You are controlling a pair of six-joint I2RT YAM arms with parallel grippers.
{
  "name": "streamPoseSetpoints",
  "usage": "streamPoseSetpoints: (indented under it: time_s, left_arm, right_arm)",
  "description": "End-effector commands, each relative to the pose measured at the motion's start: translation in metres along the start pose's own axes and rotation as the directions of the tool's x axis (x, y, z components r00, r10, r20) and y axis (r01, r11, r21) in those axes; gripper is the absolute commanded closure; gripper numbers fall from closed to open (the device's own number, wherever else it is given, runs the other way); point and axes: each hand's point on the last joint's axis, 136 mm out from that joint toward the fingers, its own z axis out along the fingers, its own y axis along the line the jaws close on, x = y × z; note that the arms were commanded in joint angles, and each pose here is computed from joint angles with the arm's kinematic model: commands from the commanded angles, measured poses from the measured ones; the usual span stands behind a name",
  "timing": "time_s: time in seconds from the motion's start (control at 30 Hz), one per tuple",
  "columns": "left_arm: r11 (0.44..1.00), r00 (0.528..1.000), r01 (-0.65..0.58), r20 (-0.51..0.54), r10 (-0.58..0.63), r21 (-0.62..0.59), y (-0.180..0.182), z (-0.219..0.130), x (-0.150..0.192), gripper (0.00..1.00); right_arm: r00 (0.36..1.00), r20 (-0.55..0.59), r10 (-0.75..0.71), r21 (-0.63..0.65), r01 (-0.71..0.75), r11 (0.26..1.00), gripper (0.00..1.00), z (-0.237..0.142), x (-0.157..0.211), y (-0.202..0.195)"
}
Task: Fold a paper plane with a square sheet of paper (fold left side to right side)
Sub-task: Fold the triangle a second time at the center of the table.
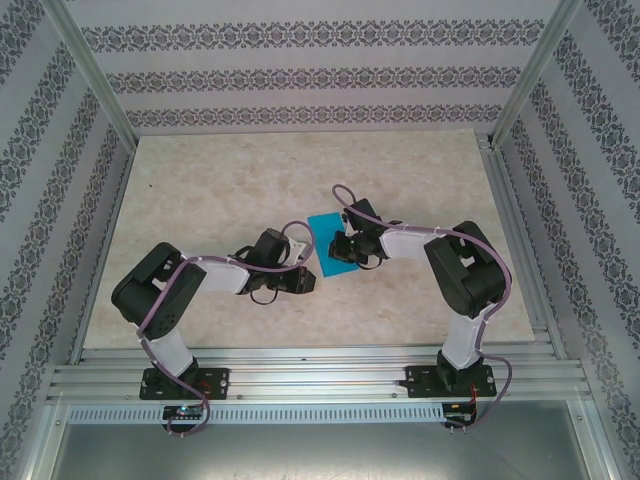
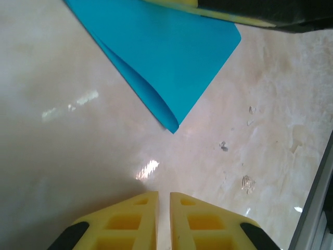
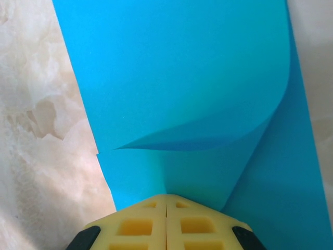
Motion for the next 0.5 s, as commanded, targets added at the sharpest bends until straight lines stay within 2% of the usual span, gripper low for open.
streamPoseSetpoints:
  time_s: [0.0, 0.23, 0.47]
  left_arm:
    - [0.998, 0.999, 0.049, 0.0, -0.049, 0.026, -0.019, -0.009, -0.012, 0.85]
    - [0.991, 0.998, 0.047, 0.041, -0.053, 0.126, -0.047, -0.004, -0.044, 0.85]
    - [0.994, 0.996, 0.06, 0.061, -0.065, 0.087, -0.034, 0.009, -0.05, 0.86]
  right_arm:
    - [0.997, -0.068, 0.022, 0.049, -0.018, 0.999, 0.93, 0.006, 0.027, -0.013]
    - [0.996, -0.077, 0.049, 0.028, -0.047, 0.998, 0.93, 0.0, 0.03, -0.004]
    - [0.993, -0.094, 0.073, 0.04, -0.069, 0.997, 0.93, 0.004, 0.037, -0.005]
